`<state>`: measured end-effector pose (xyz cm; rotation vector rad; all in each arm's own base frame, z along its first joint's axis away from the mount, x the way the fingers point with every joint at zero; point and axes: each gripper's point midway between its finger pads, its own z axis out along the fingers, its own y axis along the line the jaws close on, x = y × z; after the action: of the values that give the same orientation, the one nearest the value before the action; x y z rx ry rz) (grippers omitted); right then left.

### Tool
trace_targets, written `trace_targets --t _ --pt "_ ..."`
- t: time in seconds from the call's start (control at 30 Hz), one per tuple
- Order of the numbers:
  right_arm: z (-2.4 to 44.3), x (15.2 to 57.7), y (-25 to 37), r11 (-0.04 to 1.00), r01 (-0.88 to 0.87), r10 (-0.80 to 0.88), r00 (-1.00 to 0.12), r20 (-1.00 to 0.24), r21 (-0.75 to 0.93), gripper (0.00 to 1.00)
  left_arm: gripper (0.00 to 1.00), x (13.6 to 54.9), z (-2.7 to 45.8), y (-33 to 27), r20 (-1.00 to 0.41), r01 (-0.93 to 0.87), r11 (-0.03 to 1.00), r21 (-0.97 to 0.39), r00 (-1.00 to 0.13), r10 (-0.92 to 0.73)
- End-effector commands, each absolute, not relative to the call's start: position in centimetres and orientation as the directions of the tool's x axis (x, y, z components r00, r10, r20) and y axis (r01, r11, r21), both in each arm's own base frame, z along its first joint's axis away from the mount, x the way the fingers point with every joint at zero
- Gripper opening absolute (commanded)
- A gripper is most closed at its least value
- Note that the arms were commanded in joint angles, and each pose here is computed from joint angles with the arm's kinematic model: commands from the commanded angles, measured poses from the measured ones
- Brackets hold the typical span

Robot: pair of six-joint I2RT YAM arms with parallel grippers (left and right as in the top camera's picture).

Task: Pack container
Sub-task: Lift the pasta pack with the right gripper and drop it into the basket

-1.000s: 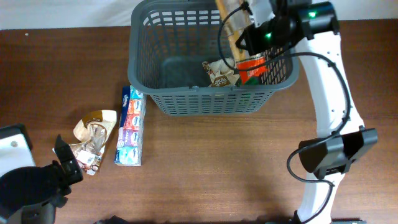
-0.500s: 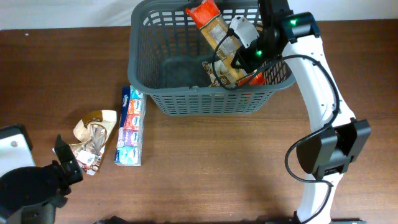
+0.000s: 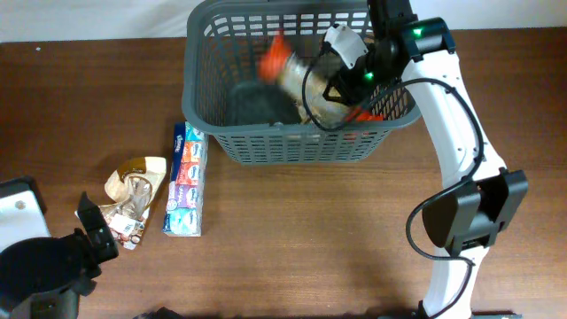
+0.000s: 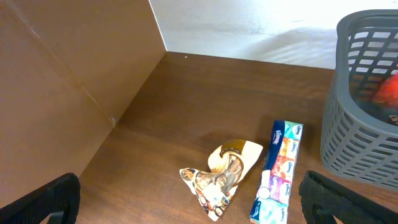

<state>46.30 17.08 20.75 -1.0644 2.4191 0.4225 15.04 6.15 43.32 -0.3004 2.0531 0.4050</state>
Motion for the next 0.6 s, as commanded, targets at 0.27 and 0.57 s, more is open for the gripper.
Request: trace_targets --t 0.27,0.57 --pt "23.7 47.2 18.1 0.678 -0.729 -0.543 -0.581 -0.606 0.092 0.58 1.00 15.0 43.4 6.2 -0.873 -0.375 0.912 0.163 -0.486 -0.044" --pt "38.2 51.5 13.8 0.890 -0.441 -0.338 -0.460 -0.821 -0.119 0.99 1.00 15.0 43.4 6.2 -0.873 -0.375 0.913 0.163 -0.486 -0.043"
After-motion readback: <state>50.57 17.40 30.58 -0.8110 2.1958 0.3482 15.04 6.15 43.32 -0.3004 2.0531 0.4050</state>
